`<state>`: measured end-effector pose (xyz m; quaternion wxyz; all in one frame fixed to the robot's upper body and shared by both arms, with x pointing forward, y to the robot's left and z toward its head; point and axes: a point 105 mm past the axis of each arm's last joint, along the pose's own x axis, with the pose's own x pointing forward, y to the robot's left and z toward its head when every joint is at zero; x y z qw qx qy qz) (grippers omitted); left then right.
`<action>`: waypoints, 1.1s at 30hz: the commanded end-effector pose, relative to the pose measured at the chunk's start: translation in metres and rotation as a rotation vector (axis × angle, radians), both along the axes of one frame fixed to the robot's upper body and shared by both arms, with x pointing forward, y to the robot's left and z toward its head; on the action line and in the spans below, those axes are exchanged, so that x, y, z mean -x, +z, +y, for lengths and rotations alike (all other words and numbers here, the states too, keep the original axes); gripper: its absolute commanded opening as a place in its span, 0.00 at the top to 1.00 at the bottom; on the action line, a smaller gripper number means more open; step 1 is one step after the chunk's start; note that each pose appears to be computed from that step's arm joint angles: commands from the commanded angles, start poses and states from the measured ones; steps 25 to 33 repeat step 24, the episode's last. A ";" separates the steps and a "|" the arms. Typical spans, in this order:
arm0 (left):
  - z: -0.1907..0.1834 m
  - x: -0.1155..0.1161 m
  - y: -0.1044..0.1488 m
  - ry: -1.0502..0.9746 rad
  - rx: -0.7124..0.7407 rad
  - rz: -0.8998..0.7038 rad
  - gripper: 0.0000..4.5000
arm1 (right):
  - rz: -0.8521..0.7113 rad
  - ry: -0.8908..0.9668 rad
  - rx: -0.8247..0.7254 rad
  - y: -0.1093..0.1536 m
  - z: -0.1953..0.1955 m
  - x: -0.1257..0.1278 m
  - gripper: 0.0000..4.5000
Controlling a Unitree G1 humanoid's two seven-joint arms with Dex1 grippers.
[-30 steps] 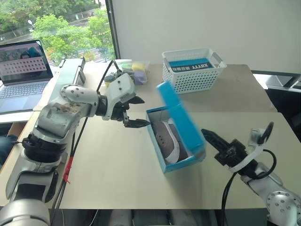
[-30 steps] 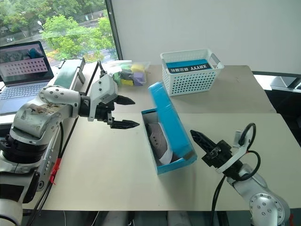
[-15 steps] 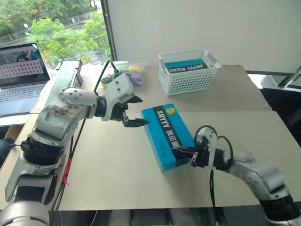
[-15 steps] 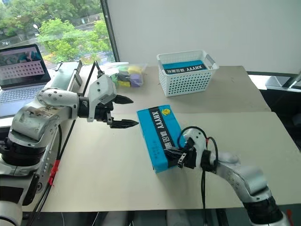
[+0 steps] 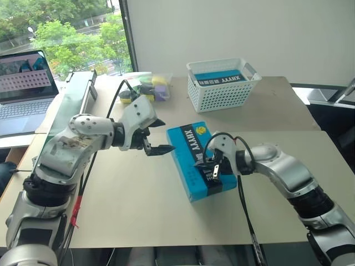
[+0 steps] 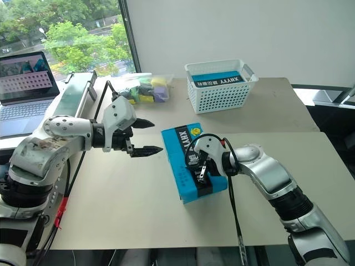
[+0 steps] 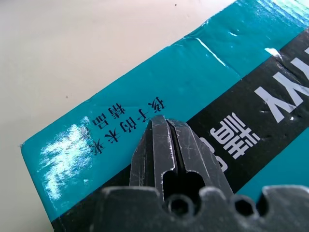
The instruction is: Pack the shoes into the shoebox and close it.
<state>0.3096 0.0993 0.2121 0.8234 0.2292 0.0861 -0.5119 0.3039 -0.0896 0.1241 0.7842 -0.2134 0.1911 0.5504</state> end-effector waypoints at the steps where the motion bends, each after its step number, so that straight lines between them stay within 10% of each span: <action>1: 0.005 0.000 0.011 0.032 0.019 -0.057 0.01 | -0.037 -0.024 0.017 0.014 -0.010 0.002 1.00; 7: 0.001 -0.002 0.008 0.031 0.064 -0.083 0.00 | -0.161 -0.039 -0.099 0.075 -0.020 0.011 0.83; 18: -0.002 0.002 0.012 -0.023 0.108 -0.063 0.00 | -0.108 -0.050 -0.064 0.096 -0.048 0.053 0.00; 33: -0.002 0.002 0.019 -0.038 0.151 -0.057 0.00 | -0.125 -0.080 -0.070 0.102 -0.052 0.056 0.00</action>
